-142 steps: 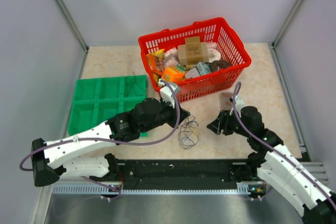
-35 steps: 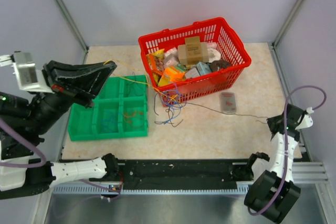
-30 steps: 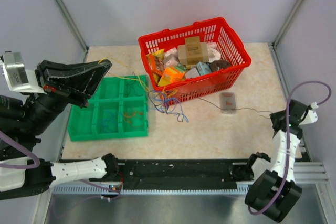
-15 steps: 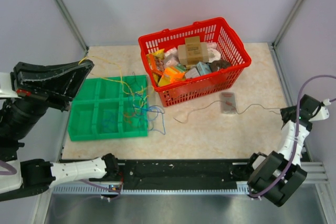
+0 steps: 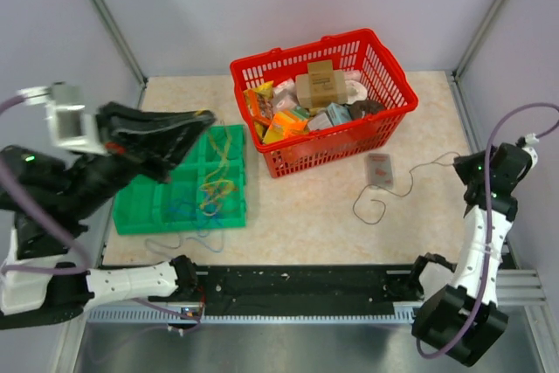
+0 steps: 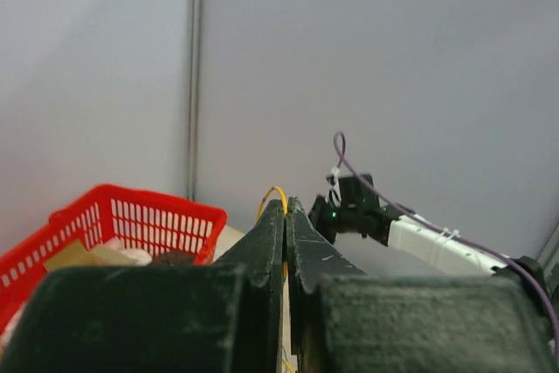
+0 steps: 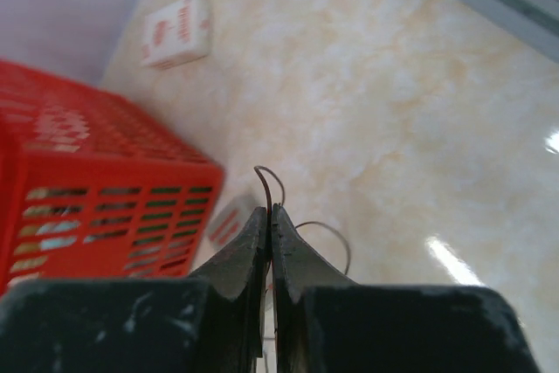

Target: Untangle the cables

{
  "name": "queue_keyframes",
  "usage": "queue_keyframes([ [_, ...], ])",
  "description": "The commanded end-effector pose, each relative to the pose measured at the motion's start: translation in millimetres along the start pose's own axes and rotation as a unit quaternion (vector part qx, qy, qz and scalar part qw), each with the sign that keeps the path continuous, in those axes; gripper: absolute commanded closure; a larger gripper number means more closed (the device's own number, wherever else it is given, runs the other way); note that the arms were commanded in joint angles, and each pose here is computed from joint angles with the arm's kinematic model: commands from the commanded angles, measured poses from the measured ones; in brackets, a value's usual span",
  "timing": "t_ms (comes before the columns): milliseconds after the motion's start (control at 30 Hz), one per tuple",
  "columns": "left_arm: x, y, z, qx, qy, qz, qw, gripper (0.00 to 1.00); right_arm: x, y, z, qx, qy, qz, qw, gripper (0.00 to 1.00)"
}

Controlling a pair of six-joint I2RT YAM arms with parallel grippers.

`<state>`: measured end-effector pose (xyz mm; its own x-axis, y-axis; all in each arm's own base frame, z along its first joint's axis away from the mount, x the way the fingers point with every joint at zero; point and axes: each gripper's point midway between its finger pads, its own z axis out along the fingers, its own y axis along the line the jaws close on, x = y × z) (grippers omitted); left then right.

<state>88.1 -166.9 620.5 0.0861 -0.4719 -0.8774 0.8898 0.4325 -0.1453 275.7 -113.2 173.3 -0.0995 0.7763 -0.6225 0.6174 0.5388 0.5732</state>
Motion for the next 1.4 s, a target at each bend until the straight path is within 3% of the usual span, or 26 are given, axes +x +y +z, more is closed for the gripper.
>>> queue_keyframes([
  [0,65,-6,55,0.012,0.054,-0.031,0.998,1.0,-14,78,-51,-0.155,-0.009,-0.07,0.985,1.0],
  [133,121,-5,65,0.011,0.103,-0.056,0.993,1.0,-13,110,-90,-0.221,-0.003,-0.093,0.971,1.0],
  [333,223,5,47,-0.014,0.192,-0.1,0.976,1.0,-6,157,-139,-0.321,0.026,-0.108,0.941,1.0],
  [567,358,24,11,-0.072,0.309,-0.138,0.938,1.0,18,208,-200,-0.443,0.06,-0.176,0.877,1.0],
  [700,401,35,0,-0.094,0.347,-0.129,0.924,1.0,29,226,-236,-0.524,0.068,-0.186,0.828,1.0],
  [800,412,36,1,-0.093,0.362,-0.122,0.919,1.0,39,232,-259,-0.574,0.094,-0.179,0.793,1.0],
  [833,412,36,2,-0.093,0.364,-0.12,0.919,0.94,41,233,-265,-0.587,0.099,-0.176,0.784,1.0],
  [900,408,38,3,-0.097,0.363,-0.115,0.92,0.6,44,232,-276,-0.604,0.111,-0.172,0.771,1.0],
  [933,404,37,4,-0.091,0.358,-0.112,0.922,0.47,45,232,-279,-0.608,0.114,-0.17,0.767,1.0],
  [1033,382,27,12,-0.055,0.327,-0.107,0.937,0.25,46,232,-288,-0.62,0.123,-0.163,0.758,1.0],
  [1100,368,18,18,-0.023,0.305,-0.106,0.946,0.02,47,232,-293,-0.628,0.128,-0.157,0.752,1.0],
  [1267,344,18,41,-0.017,0.249,-0.092,0.964,0.04,48,234,-303,-0.643,0.149,-0.131,0.74,1.0],
  [1367,348,14,56,-0.003,0.247,-0.092,0.965,0.19,43,238,-314,-0.656,0.145,-0.118,0.731,1.0],
])
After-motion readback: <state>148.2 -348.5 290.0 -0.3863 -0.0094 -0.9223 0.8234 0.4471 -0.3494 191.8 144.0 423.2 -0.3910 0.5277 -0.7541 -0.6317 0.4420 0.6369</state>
